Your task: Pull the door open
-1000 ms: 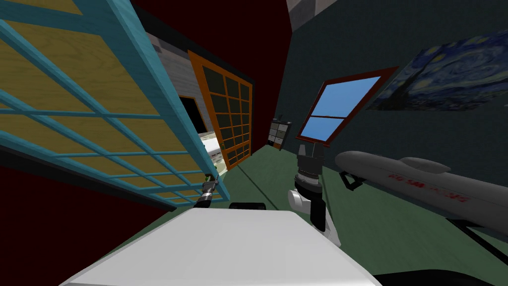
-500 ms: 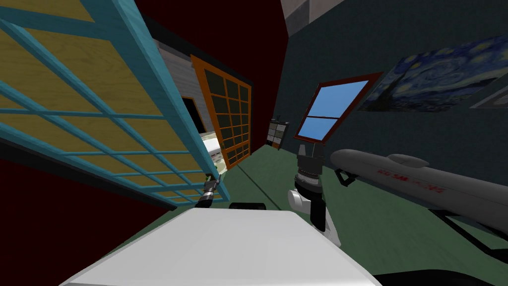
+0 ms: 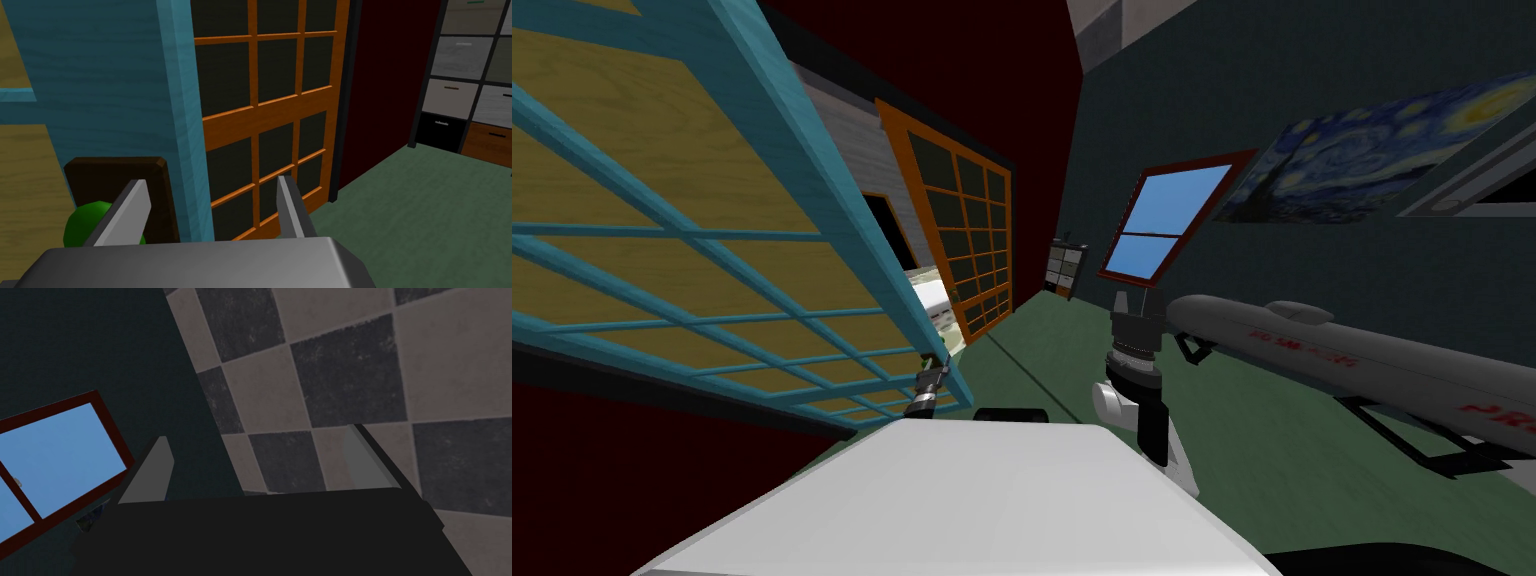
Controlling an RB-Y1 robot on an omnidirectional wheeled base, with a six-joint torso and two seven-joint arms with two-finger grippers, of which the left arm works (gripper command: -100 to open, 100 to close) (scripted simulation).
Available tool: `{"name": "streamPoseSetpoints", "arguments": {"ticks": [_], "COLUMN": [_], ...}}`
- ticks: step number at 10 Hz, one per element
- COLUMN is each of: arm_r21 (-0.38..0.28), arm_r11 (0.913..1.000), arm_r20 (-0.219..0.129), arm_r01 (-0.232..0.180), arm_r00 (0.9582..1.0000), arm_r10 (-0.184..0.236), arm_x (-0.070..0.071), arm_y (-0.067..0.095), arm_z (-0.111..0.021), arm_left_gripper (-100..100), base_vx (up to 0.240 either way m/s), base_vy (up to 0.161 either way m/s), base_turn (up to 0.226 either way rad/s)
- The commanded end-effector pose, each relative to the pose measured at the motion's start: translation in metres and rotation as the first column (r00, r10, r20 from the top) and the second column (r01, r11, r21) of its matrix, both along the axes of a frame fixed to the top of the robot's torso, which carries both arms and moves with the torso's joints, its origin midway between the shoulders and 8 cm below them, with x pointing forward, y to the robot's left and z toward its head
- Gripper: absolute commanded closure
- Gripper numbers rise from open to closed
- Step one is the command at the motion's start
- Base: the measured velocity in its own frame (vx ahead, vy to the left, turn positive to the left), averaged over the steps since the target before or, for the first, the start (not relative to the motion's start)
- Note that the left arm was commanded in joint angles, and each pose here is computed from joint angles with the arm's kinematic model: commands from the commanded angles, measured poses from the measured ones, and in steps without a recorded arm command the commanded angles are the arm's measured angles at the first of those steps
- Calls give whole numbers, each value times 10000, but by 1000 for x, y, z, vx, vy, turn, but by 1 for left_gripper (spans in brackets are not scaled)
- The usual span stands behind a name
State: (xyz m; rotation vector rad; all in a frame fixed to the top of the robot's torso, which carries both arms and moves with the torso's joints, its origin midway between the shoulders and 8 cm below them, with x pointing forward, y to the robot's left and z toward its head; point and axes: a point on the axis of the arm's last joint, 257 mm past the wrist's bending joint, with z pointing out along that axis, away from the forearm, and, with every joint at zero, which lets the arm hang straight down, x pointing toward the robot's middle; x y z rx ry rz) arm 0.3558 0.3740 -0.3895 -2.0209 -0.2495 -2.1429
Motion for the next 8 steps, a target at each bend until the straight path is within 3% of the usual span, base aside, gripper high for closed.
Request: {"name": "streamPoseSetpoints", "arguments": {"ticks": [1,6,7,8], "arm_r21": [107,161,91,91], "arm_r11": [9992,9986,9996,9996], "arm_r20": [-167,-126,128,128], "arm_r01": [-376,-509,-276,-276], "arm_r00": [9991,9986,9995,9995], "arm_r10": [378,511,274,274], "arm_x": [-20,-30,-17,-17], "arm_y": [24,33,19,19], "arm_z": [-7,-8,-2,-2], "arm_left_gripper": [-100,-100,-100,100], "base_vx": [20,10,2,-4], "base_vy": [24,18,-14,-17], "base_turn": [-144,-44,-50,24]}}
